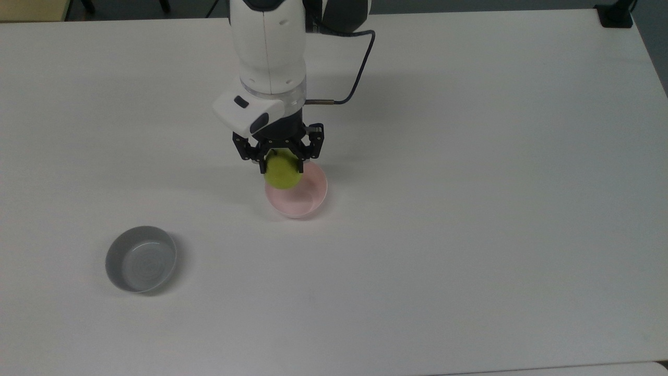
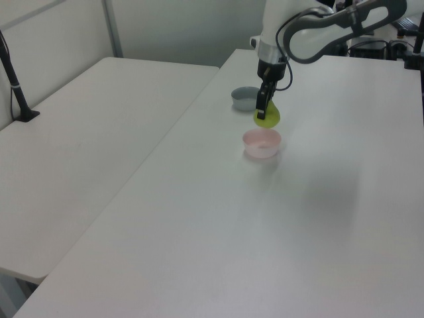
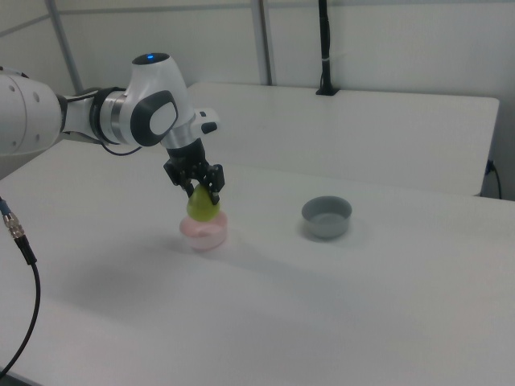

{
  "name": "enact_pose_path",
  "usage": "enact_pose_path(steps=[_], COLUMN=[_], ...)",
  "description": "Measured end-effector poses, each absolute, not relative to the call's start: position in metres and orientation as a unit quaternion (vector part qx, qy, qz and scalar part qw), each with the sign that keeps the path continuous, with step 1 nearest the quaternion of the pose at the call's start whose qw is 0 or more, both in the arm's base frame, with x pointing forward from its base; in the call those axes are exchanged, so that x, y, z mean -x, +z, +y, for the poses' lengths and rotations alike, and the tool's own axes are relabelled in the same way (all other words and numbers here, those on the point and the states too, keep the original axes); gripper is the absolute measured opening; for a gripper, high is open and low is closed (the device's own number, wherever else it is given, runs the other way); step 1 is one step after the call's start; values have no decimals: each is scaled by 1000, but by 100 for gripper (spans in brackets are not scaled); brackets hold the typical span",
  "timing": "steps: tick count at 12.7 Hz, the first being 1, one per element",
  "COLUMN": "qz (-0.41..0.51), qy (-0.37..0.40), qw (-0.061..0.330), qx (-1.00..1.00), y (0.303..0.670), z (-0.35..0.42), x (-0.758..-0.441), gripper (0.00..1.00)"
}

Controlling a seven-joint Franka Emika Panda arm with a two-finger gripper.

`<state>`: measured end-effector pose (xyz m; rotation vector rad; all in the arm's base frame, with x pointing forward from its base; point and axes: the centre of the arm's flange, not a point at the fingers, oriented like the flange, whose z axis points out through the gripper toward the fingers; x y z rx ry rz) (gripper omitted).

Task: Place the pear in the bowl
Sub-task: 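Lift the pear and carry it over the pink bowl, then lower the pear into the pink bowl and open the gripper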

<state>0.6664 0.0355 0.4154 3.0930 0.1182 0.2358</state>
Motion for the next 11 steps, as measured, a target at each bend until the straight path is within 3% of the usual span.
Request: enact_pose_path(steps=[7,10,11], qz=[53,54,53], qy=[70,66,67], qw=[39,42,42], qx=[-995,-995,-995], y=[361,354,354], z=[58,58,58], x=[-677,-678,-678], gripper=[65,64,69])
